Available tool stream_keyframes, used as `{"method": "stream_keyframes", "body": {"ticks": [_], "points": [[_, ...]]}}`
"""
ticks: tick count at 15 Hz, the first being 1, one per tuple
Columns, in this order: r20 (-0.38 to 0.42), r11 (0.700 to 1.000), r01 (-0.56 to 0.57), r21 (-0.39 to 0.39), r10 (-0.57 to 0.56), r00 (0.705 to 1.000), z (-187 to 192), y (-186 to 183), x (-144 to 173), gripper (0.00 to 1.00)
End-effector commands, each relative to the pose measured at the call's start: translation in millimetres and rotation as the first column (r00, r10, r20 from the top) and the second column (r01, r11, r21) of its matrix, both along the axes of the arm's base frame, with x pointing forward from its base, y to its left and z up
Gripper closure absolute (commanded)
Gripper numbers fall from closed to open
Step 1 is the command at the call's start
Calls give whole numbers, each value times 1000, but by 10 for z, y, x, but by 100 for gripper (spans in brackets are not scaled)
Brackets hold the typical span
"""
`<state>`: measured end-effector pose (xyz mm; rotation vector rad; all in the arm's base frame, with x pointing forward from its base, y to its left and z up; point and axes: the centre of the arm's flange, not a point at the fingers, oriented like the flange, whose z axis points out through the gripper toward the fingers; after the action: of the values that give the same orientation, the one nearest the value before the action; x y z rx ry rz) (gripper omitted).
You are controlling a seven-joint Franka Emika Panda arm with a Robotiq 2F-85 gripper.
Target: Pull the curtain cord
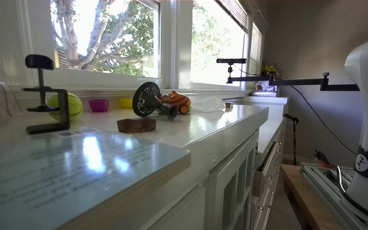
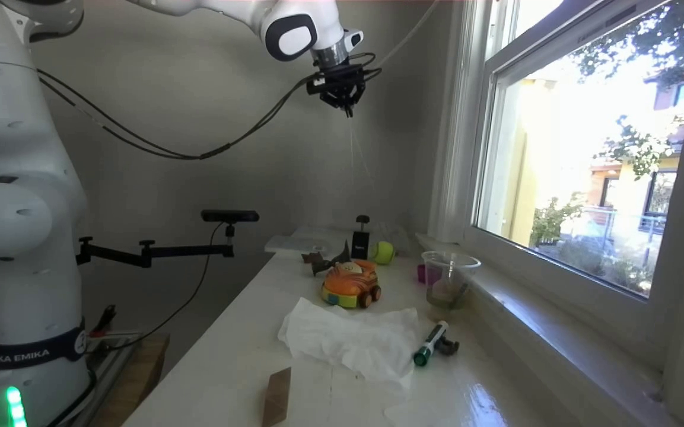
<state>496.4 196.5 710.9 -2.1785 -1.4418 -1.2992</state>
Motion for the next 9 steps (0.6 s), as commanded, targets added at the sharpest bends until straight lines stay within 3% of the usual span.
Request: {"method": "stream_keyframes", "body": {"ticks": [1, 4, 9], "points": [[118, 999, 34, 13, -35, 992, 566, -60, 220, 100], [201, 999, 46, 28, -51, 978, 957, -111, 238, 100], [168, 999, -54, 0, 53, 984, 692, 221, -36, 100]]}}
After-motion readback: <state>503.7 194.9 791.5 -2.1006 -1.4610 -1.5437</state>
